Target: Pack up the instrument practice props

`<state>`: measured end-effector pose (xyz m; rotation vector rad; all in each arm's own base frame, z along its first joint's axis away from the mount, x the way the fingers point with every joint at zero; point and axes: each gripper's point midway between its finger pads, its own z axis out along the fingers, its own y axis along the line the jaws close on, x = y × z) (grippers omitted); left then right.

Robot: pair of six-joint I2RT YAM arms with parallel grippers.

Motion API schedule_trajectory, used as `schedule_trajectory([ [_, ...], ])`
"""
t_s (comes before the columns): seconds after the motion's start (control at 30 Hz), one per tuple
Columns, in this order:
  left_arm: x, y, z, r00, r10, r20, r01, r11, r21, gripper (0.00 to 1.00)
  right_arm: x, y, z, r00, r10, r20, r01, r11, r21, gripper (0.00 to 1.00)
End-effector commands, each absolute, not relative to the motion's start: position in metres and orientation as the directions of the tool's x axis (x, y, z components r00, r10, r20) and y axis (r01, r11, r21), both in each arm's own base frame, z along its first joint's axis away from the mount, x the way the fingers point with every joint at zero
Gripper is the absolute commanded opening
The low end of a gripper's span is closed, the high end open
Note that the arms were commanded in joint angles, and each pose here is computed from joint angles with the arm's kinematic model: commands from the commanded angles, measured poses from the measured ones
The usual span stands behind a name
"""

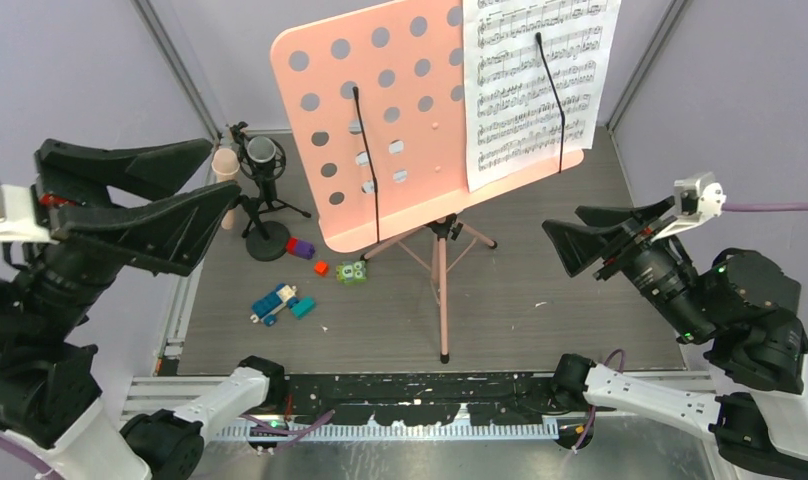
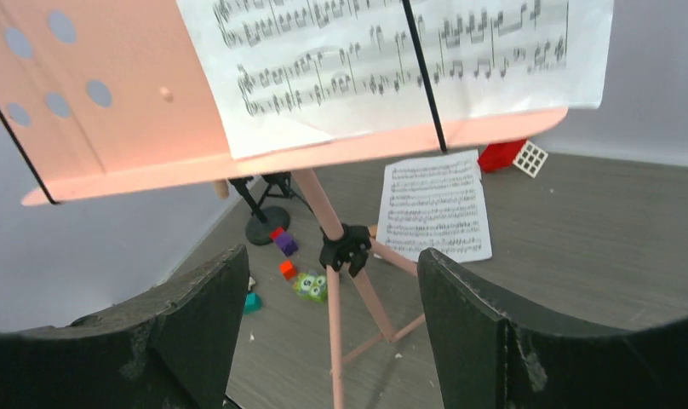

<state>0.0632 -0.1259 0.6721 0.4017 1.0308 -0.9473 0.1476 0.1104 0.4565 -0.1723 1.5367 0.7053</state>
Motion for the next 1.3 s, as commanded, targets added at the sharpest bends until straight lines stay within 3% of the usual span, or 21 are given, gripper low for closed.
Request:
schedule_trajectory([
  [0.0, 0.076, -0.134, 0.667, 0.147, -0.462, -0.875, 0.826, 0.544, -0.148, 0.66, 0.146, 0.108, 0.504, -0.027, 0.32, -0.947, -0.549, 0.787, 0.282, 0.77],
  [0.23, 0.066, -0.131, 0.699, 0.216, -0.499, -0.839, 0.84, 0.533, -0.1, 0.58, 0.148, 0.117, 0.524, -0.003, 0.329, -0.944, -0.575, 0.772, 0.271, 0.77],
  [0.47, 0.099, -0.132, 0.733, 0.22, -0.596, -0.772, 0.835, 0.525, -0.167, 0.56, 0.149, 0.124, 0.517, -0.024, 0.337, -0.941, -0.583, 0.76, 0.287, 0.76],
  [0.63, 0.115, -0.113, 0.761, 0.261, -0.706, -0.658, 0.802, 0.538, -0.259, 0.5, 0.148, 0.126, 0.515, -0.029, 0.347, -0.937, -0.592, 0.75, 0.296, 0.76],
  [0.83, 0.128, -0.083, 0.779, 0.292, -0.811, -0.507, 0.748, 0.524, -0.407, 0.49, 0.145, 0.133, 0.51, -0.054, 0.352, -0.935, -0.615, 0.726, 0.308, 0.76],
  [1.27, 0.13, -0.133, 0.752, 0.168, -0.748, -0.643, 0.815, 0.471, -0.336, 0.47, 0.142, 0.129, 0.5, -0.085, 0.356, -0.931, -0.604, 0.724, 0.332, 0.76],
])
